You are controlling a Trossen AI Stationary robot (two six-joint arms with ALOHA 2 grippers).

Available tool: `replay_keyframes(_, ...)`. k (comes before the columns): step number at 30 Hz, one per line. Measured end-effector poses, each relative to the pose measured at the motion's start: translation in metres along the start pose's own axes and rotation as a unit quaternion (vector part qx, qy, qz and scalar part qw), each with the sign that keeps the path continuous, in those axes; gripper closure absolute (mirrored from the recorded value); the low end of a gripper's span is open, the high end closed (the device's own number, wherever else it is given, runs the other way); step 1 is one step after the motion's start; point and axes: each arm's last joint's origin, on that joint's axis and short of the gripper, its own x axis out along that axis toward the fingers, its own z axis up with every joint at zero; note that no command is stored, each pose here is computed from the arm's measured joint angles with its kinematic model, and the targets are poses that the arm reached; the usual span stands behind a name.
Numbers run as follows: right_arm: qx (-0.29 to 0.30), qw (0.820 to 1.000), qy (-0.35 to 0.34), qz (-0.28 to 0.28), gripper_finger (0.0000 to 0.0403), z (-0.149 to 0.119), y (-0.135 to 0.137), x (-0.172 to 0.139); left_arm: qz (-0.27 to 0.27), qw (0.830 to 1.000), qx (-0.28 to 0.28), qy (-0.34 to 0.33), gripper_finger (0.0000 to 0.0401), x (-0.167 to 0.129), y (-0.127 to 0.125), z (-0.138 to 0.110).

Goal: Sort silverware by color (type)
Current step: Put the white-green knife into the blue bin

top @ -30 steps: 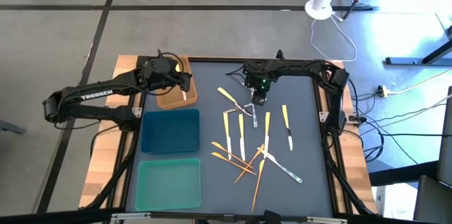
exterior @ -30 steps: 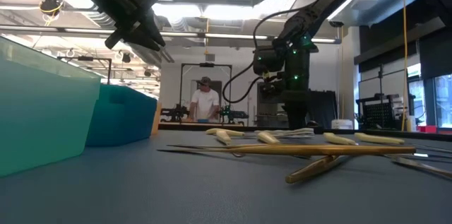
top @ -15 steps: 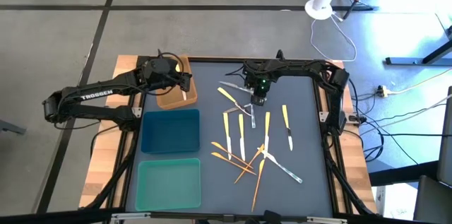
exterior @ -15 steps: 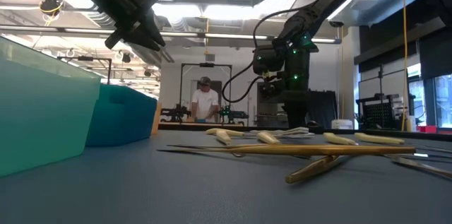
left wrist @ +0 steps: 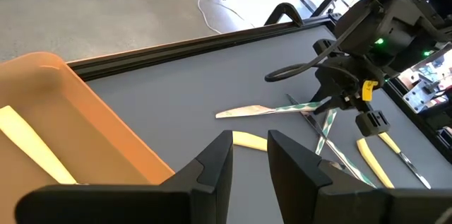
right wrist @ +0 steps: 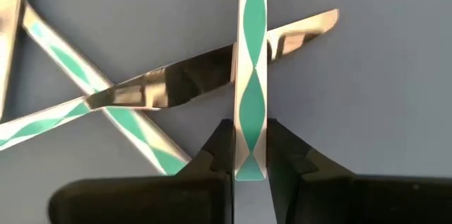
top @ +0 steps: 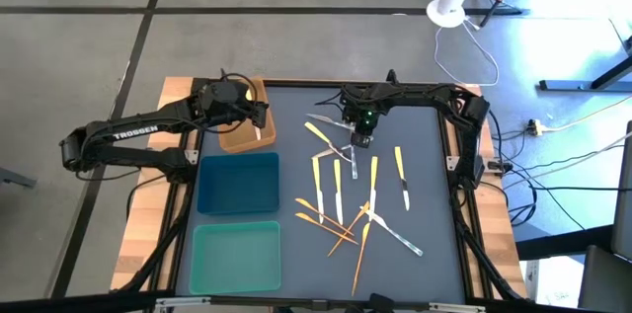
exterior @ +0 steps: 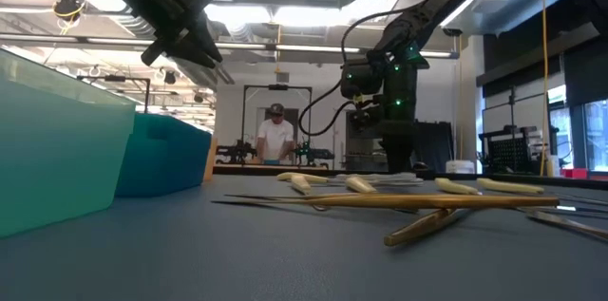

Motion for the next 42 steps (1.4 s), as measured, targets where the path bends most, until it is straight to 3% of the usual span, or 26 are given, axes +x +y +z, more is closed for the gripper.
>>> replay_keyframes(7,0.0,1.0,-0.025,-0.006,0.0367,-0.001,0.001,-0.02,-0.017,1.0,0.005,0.012,0.0317,0.0,-0.001,-0.001)
replay_keyframes(14,-0.001,1.0,-0.019,0.006,0.0368,-0.005,0.003,-0.026,-0.061,0.995,0.075,0.037,0.0317,0.0,-0.003,-0.002)
replay_keyframes(21,-0.001,0.999,-0.02,0.049,0.0368,-0.006,0.005,-0.027,-0.102,0.983,0.143,0.049,0.0317,-0.002,-0.011,-0.007)
replay_keyframes(30,0.023,0.988,-0.037,0.148,0.0368,-0.005,0.011,-0.029,-0.178,0.958,0.226,-0.009,0.0313,-0.009,-0.036,-0.009)
replay_keyframes(36,0.039,0.97,-0.055,0.232,0.0368,-0.002,0.015,-0.031,-0.227,0.946,0.227,-0.05,0.0286,-0.012,-0.054,-0.009)
replay_keyframes(42,0.028,0.966,-0.079,0.243,0.0368,0.008,0.017,-0.044,-0.246,0.94,0.228,-0.06,0.0253,-0.005,-0.064,-0.012)
